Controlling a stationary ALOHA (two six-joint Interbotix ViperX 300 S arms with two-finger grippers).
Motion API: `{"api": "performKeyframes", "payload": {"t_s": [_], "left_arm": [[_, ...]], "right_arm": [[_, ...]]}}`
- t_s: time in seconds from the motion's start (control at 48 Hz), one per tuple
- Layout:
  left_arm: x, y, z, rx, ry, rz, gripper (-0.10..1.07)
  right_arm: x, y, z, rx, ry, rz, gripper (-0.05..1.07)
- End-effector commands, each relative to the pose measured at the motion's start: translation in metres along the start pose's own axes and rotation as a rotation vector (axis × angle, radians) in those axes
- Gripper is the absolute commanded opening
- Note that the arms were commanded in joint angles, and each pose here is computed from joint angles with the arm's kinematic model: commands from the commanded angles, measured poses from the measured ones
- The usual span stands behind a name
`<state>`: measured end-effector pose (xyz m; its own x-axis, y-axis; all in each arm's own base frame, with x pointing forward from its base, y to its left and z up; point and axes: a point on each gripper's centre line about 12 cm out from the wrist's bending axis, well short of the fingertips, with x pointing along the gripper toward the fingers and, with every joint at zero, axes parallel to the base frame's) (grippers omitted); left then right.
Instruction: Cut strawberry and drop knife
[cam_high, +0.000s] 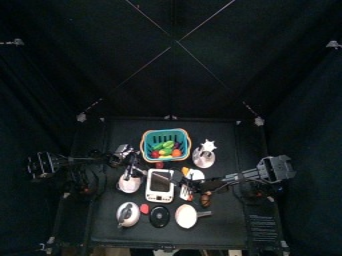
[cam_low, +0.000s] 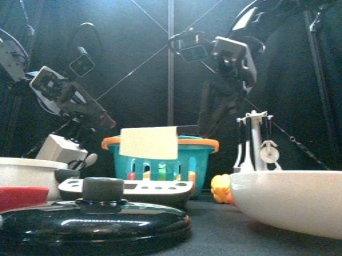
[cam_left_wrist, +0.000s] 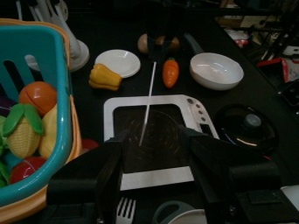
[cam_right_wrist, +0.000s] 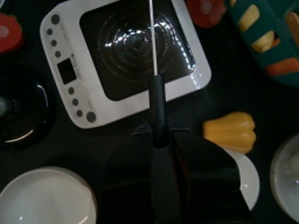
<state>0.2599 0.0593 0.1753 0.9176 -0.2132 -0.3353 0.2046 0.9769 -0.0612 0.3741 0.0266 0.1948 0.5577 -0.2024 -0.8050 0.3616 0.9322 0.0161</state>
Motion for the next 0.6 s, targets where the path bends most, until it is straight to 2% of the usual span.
{"api": "performKeyframes", "payload": {"t_s": [0.0, 0.354, 0.583], "left_arm": [[0.0, 0.001, 0.007, 0.009, -0.021, 0.005, 0.85], [-0.001, 0.005, 0.013, -0.037, -0.065, 0.038, 0.85], [-0.001, 0.007, 0.016, -0.053, -0.079, 0.05, 0.85]], "right_arm": [[-0.026, -0.003, 0.002, 0.019, -0.046, 0.036, 0.24], [-0.057, -0.02, -0.051, 0.12, 0.007, 0.125, 0.25], [-0.058, -0.03, -0.075, 0.16, 0.041, 0.14, 0.28]]}}
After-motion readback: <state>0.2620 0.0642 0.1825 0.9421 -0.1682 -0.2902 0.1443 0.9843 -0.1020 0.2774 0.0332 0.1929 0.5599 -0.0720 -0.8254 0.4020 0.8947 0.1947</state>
